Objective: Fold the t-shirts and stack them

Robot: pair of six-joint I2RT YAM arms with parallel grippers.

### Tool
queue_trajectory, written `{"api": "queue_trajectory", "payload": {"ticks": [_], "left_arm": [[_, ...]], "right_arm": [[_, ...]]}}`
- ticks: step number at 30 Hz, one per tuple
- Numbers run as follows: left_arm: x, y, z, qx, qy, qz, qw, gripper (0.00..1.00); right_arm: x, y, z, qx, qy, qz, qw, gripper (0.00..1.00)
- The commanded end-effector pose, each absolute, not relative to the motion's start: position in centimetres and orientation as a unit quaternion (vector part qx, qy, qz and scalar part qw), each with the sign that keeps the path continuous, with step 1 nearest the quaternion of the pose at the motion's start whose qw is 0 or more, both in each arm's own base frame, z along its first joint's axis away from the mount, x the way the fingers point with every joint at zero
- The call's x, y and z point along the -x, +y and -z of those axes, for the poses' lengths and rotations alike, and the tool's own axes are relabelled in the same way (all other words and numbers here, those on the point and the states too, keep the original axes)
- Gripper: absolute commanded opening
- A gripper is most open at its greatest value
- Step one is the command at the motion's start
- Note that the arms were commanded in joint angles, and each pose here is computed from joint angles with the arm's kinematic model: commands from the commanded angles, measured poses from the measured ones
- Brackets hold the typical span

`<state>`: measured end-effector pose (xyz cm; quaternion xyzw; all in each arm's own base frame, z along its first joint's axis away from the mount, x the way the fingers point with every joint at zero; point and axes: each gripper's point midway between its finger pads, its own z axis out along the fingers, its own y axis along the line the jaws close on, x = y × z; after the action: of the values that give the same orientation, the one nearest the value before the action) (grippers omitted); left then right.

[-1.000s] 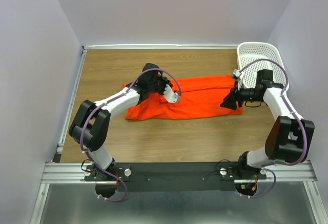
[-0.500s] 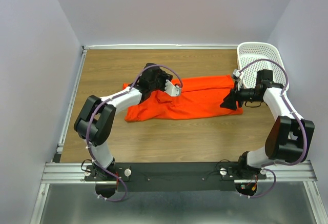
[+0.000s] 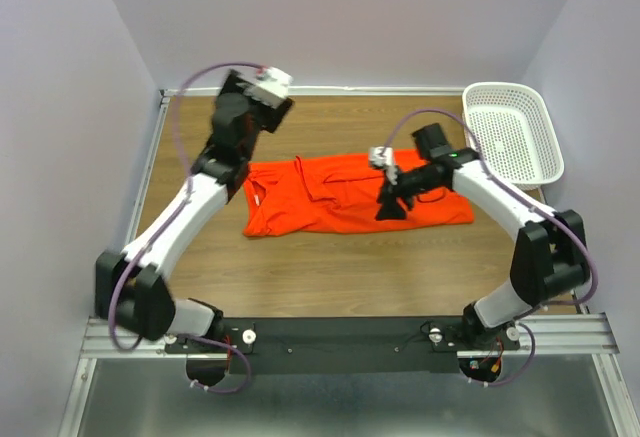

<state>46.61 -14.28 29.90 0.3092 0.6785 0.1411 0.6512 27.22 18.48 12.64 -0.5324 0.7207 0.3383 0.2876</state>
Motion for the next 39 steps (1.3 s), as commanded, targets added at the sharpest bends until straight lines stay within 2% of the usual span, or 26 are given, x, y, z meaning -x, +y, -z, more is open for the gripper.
{"api": "queue_trajectory", "payload": {"ticks": [1, 2, 4, 5, 6, 7, 9, 17, 23, 26, 30, 33, 39], "left_arm": [[-40.8, -7.3, -35.7, -0.032, 0.704, -0.041, 0.708, 0.98], [-39.7, -6.4, -33.6, -0.005, 0.720, -0.021, 0.693, 0.98], [-36.3, -5.5, -33.7, 0.011, 0.715, 0.003, 0.699, 0.98], [-35.3, -5.4, -31.2, 0.009, 0.729, 0.009, 0.684, 0.98], [-33.5, -5.2, -32.2, 0.007, 0.713, 0.023, 0.701, 0.98], [-32.7, -5.0, -31.6, 0.006, 0.712, 0.025, 0.701, 0.98], [-31.0, -4.5, -30.3, 0.009, 0.708, 0.027, 0.706, 0.98], [-29.5, -3.3, -30.8, 0.028, 0.691, 0.016, 0.722, 0.98], [-29.5, -4.0, -30.8, 0.014, 0.692, 0.029, 0.722, 0.96], [-29.5, -4.0, -30.9, 0.013, 0.691, 0.031, 0.722, 0.96], [-29.5, -4.2, -30.8, 0.010, 0.692, 0.033, 0.721, 0.96], [-29.5, -4.3, -30.7, 0.007, 0.693, 0.036, 0.720, 0.96], [-29.6, -4.5, -30.6, 0.004, 0.694, 0.037, 0.719, 0.96]], "right_arm": [[-29.4, 25.7, -11.4, 0.577, 0.716, -0.263, 0.292, 0.61], [-31.8, 26.8, -10.3, 0.561, 0.737, -0.206, 0.315, 0.61], [-32.4, 30.5, -10.2, 0.574, 0.729, -0.163, 0.335, 0.61], [-33.6, 31.0, -10.0, 0.571, 0.734, -0.131, 0.343, 0.61], [-33.7, 32.5, -8.6, 0.565, 0.742, -0.128, 0.337, 0.61], [-34.8, 33.8, -9.9, 0.561, 0.737, -0.126, 0.356, 0.61], [-35.7, 35.1, -8.6, 0.560, 0.740, -0.108, 0.356, 0.61], [-37.6, 36.7, -5.2, 0.567, 0.747, -0.042, 0.345, 0.59], [-38.0, 36.9, -4.7, 0.568, 0.747, -0.034, 0.344, 0.59], [-37.9, 36.9, -4.1, 0.567, 0.750, -0.036, 0.338, 0.54], [-38.0, 36.8, -4.4, 0.562, 0.752, -0.033, 0.342, 0.32], [-38.5, 36.7, -6.0, 0.552, 0.752, -0.028, 0.358, 0.27], [-39.7, 36.2, -8.4, 0.524, 0.760, -0.017, 0.385, 0.28]]}}
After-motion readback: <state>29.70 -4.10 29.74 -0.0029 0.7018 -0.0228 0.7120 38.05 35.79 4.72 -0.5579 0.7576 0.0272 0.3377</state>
